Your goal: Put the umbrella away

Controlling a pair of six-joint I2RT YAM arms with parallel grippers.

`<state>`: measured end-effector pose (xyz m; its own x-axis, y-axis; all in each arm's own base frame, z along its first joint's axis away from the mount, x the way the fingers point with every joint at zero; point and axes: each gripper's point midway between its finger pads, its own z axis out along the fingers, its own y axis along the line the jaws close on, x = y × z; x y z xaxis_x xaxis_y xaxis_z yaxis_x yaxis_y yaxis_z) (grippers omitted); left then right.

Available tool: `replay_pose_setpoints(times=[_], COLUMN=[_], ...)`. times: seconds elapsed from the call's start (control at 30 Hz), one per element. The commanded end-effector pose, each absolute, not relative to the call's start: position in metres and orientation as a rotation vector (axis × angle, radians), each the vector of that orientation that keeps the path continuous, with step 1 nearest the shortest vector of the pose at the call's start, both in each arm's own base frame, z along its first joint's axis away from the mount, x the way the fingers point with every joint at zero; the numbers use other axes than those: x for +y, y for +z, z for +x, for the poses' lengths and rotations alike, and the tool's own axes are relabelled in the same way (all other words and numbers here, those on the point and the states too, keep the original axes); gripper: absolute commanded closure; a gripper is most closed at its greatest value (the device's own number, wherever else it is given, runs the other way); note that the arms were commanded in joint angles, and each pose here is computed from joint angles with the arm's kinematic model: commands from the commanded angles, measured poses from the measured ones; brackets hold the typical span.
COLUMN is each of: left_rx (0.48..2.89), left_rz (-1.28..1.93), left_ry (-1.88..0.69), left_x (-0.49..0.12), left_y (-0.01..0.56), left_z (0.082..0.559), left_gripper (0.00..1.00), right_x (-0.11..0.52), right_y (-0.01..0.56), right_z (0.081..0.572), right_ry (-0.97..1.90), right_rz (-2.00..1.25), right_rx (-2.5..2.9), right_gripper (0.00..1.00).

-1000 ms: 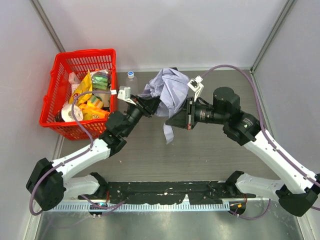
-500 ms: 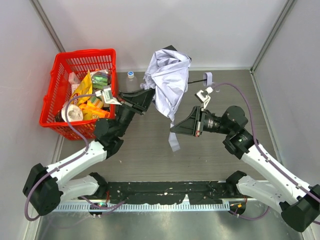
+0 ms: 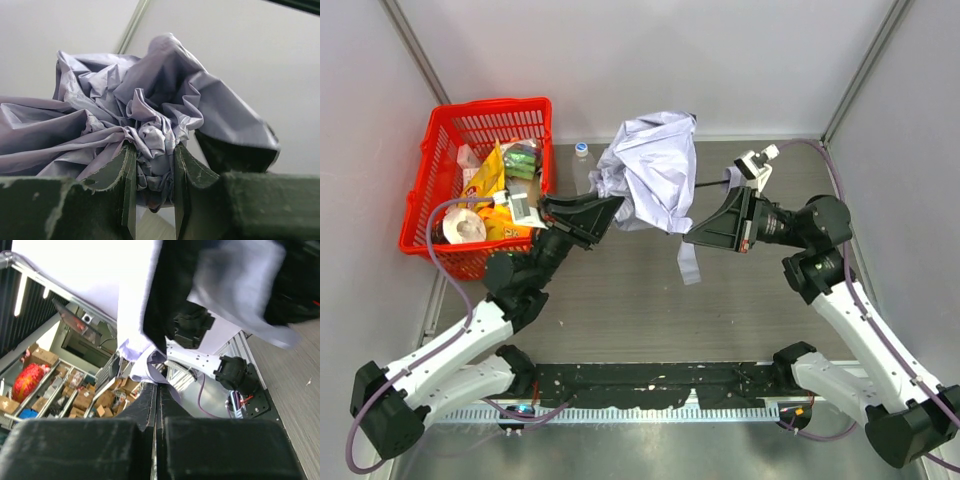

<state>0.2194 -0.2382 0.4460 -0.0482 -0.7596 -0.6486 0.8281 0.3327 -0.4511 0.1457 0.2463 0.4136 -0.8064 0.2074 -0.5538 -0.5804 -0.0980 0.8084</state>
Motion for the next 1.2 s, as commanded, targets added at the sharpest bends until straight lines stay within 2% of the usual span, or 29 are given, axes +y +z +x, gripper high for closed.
replay_pose_setpoints(times=[0.0,0.1,0.2,0.57,0.83,1.1,1.17], left_rx=[0.926,0.925,0.955,1.151,1.166,1.172,1.177], left_rz=[0.135,0.155,0.195,0.505,0.718,0.756,0.759], left_ry=[-1.243,-1.22,-1.202,-1.049,-1.095,-1.18,-1.197], left_x=[-0.23,-0.23,-0.236,-0.252,-0.263,-0.26,-0.259], left_y=[0.45,0.447,0.442,0.397,0.382,0.374,0.371], left_z=[0.209,0.208,0.21,0.198,0.169,0.147,0.143], left_gripper=[1.0,1.0,1.0,1.0,1.0,1.0,1.0], right_x=[0.242,0.241,0.24,0.178,0.169,0.143,0.121], right_y=[0.437,0.431,0.418,0.359,0.363,0.364,0.364], right_z=[0.127,0.126,0.133,0.209,0.23,0.253,0.265], right_ry=[1.919,1.901,1.766,0.779,0.565,0.341,0.196], right_rz=[-0.568,-0.571,-0.581,-0.553,-0.567,-0.462,-0.366], right_rx=[1.614,1.66,1.767,2.099,2.105,2.097,2.081], right_gripper=[0.99,0.99,0.99,0.99,0.99,0.99,0.99])
